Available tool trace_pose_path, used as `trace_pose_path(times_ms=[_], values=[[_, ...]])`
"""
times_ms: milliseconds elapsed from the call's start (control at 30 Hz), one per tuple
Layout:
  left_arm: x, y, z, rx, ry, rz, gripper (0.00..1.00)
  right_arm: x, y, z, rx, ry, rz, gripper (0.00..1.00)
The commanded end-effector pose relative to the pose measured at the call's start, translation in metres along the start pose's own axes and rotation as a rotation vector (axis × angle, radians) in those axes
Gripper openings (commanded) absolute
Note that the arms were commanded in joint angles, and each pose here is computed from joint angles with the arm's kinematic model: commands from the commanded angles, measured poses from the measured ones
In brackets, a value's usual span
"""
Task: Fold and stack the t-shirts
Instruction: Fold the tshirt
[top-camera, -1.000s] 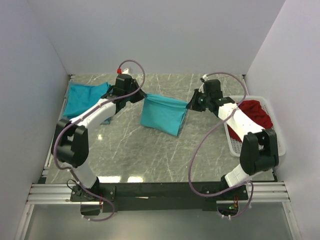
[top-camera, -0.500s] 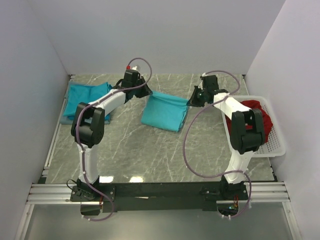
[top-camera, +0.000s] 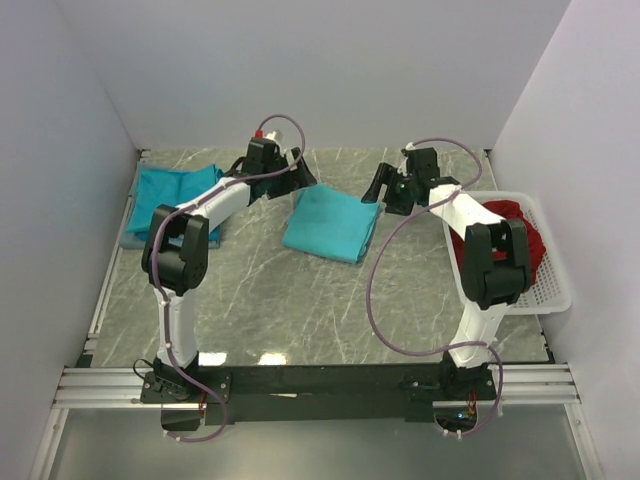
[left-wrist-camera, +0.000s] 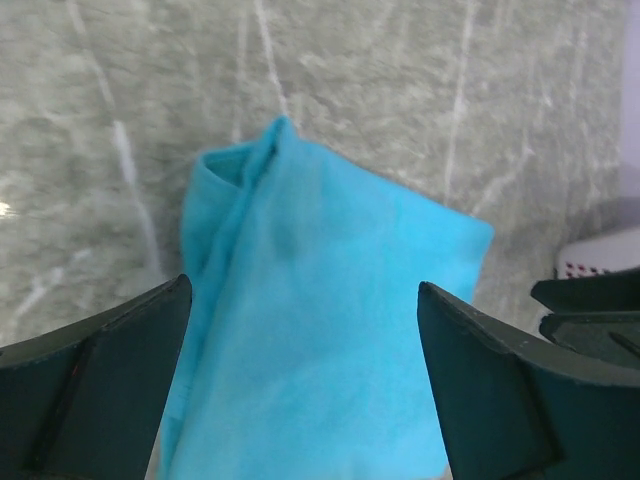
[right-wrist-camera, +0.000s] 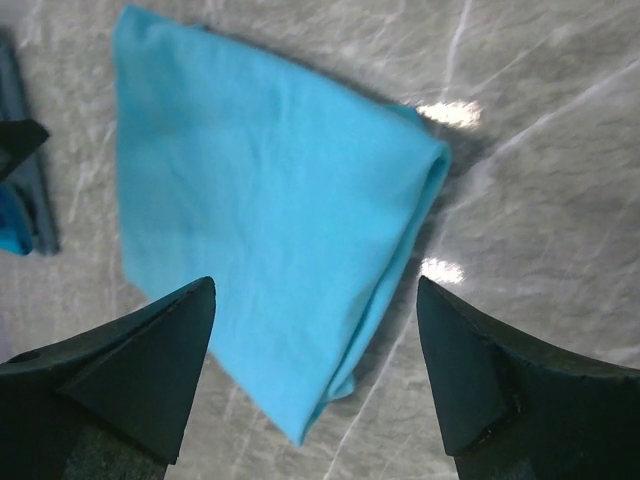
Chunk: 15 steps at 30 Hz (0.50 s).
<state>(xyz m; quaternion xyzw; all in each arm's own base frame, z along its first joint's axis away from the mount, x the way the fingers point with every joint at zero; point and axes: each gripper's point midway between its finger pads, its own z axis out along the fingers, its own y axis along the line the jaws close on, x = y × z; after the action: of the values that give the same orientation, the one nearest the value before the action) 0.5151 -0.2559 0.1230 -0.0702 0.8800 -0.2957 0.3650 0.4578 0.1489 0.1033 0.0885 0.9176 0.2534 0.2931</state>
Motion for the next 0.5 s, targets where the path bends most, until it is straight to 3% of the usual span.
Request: trace_pose_path(times_ms=[0,133,267,467], values=[[-0.004,-0.046,-0.022,0.155,-0.012,0.050,0.99,-0.003,0.039,-0.020,-0.126,-0.044,-0.033,0.88],[0.035,-0.043,-0.019,0.199,0.073,-0.005,1.00,0.023,0.055,-0.009,-0.173,0.003,-0.041,0.89],[0.051,-0.032,-0.020,0.196,0.067,-0.041,0.99,0.053,0.069,0.007,-0.225,0.068,-0.015,0.89],[0.103,-0.014,-0.030,0.215,0.176,-0.100,1.00,0.092,0.060,0.021,-0.191,0.145,-0.014,0.89]])
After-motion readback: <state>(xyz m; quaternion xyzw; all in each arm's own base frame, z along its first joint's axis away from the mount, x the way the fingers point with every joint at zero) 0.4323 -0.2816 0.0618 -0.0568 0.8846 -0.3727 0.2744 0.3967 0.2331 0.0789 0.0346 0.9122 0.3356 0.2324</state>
